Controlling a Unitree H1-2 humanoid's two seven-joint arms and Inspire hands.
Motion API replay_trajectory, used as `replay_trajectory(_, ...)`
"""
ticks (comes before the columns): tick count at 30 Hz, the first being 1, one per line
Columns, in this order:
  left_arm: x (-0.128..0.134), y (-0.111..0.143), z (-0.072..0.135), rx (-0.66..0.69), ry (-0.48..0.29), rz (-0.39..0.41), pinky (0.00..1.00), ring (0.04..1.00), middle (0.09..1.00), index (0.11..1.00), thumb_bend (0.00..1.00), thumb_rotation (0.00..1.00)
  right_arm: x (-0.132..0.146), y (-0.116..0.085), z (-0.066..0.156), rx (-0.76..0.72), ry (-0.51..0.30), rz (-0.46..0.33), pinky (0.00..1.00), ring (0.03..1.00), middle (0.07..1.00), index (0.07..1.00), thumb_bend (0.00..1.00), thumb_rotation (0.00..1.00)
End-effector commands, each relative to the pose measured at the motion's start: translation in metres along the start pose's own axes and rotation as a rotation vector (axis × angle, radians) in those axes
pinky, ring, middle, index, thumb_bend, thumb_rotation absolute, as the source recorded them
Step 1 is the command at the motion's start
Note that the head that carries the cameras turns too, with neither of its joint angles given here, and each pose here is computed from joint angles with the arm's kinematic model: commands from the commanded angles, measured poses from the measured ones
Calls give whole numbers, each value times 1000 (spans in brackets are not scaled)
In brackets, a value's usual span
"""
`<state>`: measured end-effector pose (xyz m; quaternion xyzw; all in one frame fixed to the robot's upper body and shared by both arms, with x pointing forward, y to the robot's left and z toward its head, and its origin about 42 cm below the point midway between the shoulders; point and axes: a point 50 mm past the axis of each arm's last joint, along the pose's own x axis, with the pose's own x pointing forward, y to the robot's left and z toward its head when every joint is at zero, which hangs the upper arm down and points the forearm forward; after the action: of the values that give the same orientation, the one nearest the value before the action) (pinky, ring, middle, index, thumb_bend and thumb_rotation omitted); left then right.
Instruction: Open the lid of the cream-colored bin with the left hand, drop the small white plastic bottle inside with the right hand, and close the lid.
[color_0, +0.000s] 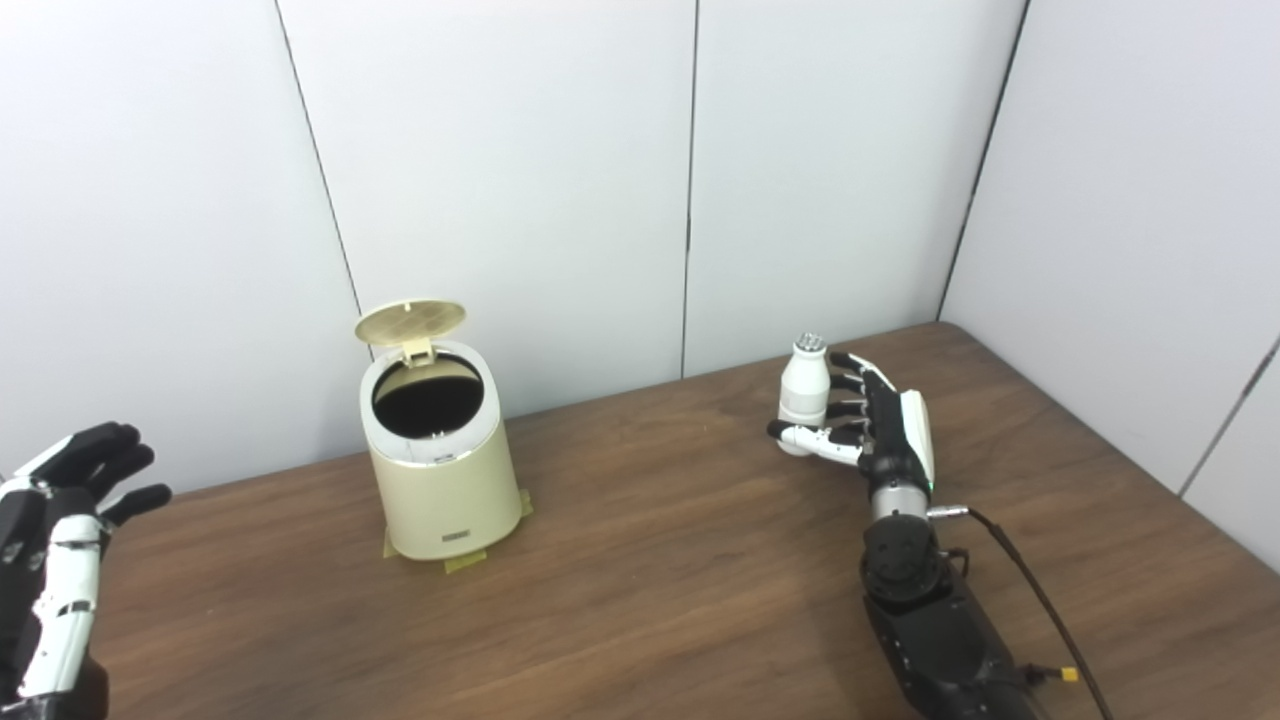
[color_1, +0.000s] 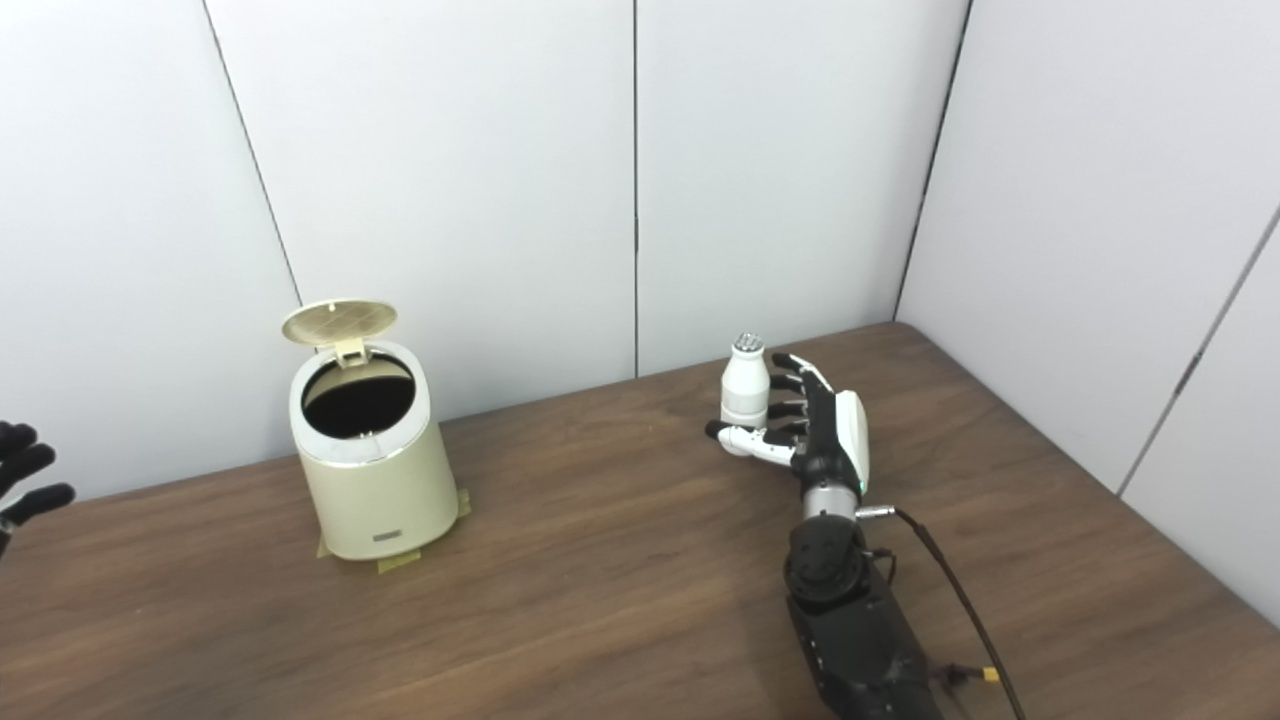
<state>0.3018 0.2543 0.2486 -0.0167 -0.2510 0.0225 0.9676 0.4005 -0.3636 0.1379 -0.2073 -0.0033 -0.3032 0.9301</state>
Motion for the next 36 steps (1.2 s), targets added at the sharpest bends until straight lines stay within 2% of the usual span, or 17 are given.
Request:
replay_trajectory(1,10,-5,16,-6,-75,-9,688,783,783,750,62,517,21,-9,31,17,-117,-21,542,671,733,769,806,199)
replay_trajectory(6,10,-6,18,-3,-96,-12,683,778,775,737,72,512,23,-8,32,26,-113,-19,569,683,732,759,811,175)
replay_trajectory(9,9,-6,20,3,-98,-10,684,777,771,730,118,521,23,-7,33,32,-107,-16,564,679,729,762,805,167)
replay_trajectory(21,6,-6,26,2,-103,-6,684,770,769,733,86,538,24,-4,32,31,-92,5,620,717,770,774,806,198)
replay_trajectory(27,3,-6,28,3,-103,-3,699,783,780,740,57,537,26,-4,30,29,-90,-2,634,722,759,768,789,135)
replay_trajectory(30,3,-6,28,6,-113,-9,680,768,770,733,55,537,29,-3,30,18,-102,-65,559,644,686,706,775,24)
replay_trajectory(31,3,-6,29,7,-114,-10,679,767,768,732,58,538,29,-2,30,-2,-112,-92,520,599,638,601,648,71)
replay_trajectory(33,3,-7,29,7,-114,-12,670,764,765,729,52,543,30,-1,31,-34,-126,-138,456,525,530,502,551,14)
replay_trajectory(36,3,-7,30,14,-109,-11,676,772,767,724,58,555,29,-1,34,-56,-130,-170,402,450,508,482,521,1)
